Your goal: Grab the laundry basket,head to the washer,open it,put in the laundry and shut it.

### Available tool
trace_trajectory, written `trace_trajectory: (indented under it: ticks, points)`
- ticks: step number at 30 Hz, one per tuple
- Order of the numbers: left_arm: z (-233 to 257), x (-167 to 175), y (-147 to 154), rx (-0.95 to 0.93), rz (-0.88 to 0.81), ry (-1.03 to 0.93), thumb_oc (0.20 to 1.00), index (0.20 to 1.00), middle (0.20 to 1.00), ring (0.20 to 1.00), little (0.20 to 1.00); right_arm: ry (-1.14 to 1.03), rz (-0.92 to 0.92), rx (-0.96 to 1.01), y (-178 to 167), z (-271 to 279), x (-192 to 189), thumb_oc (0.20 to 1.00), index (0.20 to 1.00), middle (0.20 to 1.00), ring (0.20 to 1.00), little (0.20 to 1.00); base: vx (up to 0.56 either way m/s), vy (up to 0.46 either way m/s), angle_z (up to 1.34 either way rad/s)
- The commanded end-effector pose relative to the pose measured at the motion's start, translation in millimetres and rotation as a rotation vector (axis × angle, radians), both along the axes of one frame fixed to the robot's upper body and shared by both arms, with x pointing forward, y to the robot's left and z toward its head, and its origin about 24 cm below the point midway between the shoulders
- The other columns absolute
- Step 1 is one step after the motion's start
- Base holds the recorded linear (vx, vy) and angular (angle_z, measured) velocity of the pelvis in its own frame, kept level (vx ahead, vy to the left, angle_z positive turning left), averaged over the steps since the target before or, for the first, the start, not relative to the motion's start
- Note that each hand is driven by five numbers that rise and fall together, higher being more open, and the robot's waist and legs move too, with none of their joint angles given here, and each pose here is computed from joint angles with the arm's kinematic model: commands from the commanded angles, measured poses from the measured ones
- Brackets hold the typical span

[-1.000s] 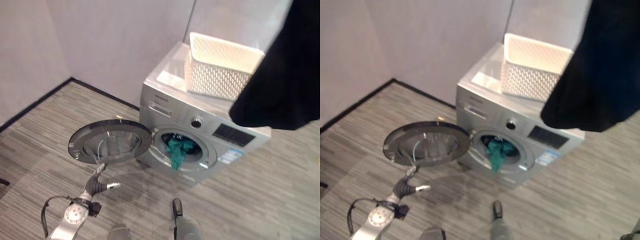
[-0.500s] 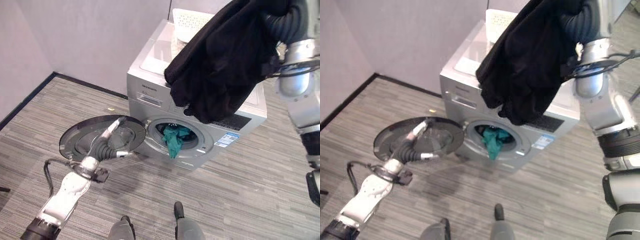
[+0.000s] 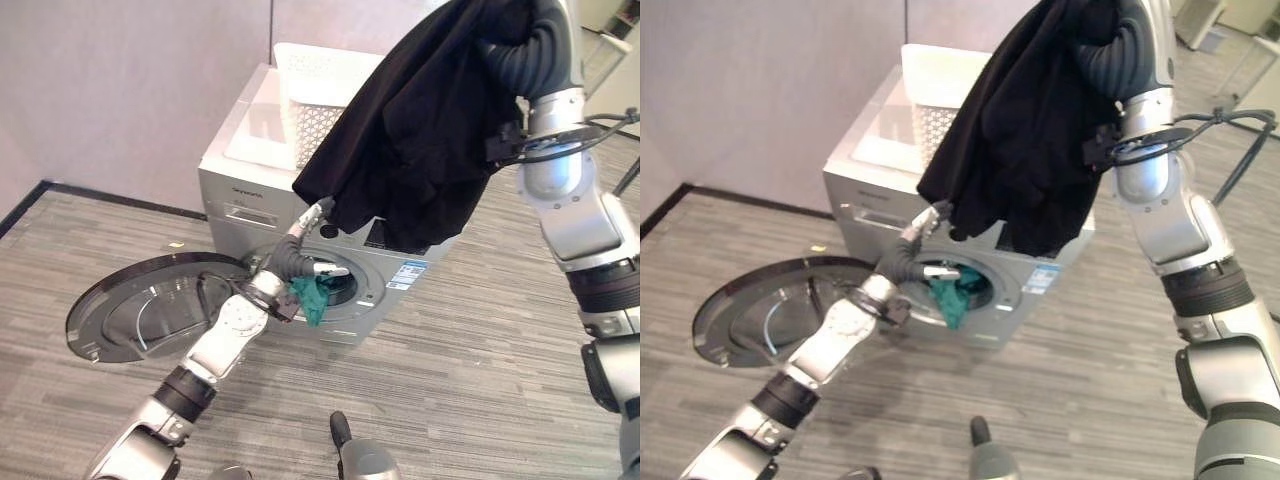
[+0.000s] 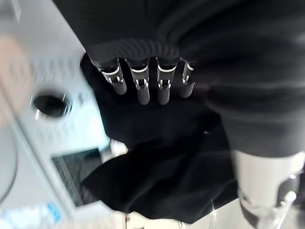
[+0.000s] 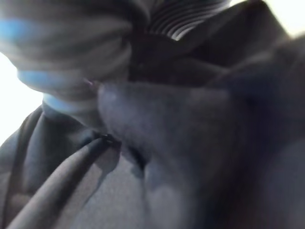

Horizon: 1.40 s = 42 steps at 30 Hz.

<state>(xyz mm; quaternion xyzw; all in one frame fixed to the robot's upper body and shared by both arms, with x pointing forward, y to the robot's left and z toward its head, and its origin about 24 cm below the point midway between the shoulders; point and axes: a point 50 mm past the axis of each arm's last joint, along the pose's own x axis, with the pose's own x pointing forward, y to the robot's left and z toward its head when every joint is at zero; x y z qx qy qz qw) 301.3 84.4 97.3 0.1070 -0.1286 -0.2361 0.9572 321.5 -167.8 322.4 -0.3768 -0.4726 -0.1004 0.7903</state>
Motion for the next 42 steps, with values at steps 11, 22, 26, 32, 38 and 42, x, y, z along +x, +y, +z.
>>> trace_trajectory:
  ticks: [11,22,26,32,38,42]
  points:
    - [14,-8,-22,-0.172,0.012,-0.059,1.000,1.000,1.000,1.000,1.000,0.004,0.211,0.071,6,-17,-30,0.200,0.200,0.200,0.200,0.200,-0.04,-0.002,-0.08]
    - [51,-13,-34,-0.284,-0.084,-0.146,1.000,1.000,1.000,1.000,1.000,0.148,0.305,0.051,-12,-54,-59,0.200,0.200,0.200,0.200,0.200,0.00,-0.005,0.03]
    - [54,-13,-48,-0.301,-0.143,-0.127,1.000,1.000,1.000,1.000,1.000,0.184,0.338,0.046,-11,-60,-65,0.200,0.200,0.200,0.200,0.200,-0.02,-0.020,0.14]
    - [59,-11,-71,-0.361,-0.212,-0.076,1.000,1.000,1.000,1.000,1.000,0.241,0.435,0.058,-1,-71,-74,0.200,0.200,0.200,0.200,0.200,-0.01,-0.017,0.05]
    - [61,-14,-100,-0.408,-0.287,-0.003,1.000,1.000,1.000,1.000,1.000,0.275,0.564,0.110,22,-79,-77,0.200,0.200,0.200,0.200,0.200,-0.02,-0.021,0.08]
    - [57,-17,-114,-0.442,-0.315,0.057,1.000,1.000,1.000,1.000,1.000,0.280,0.621,0.167,36,-83,-76,0.200,0.200,0.200,0.200,0.200,0.00,-0.017,0.02]
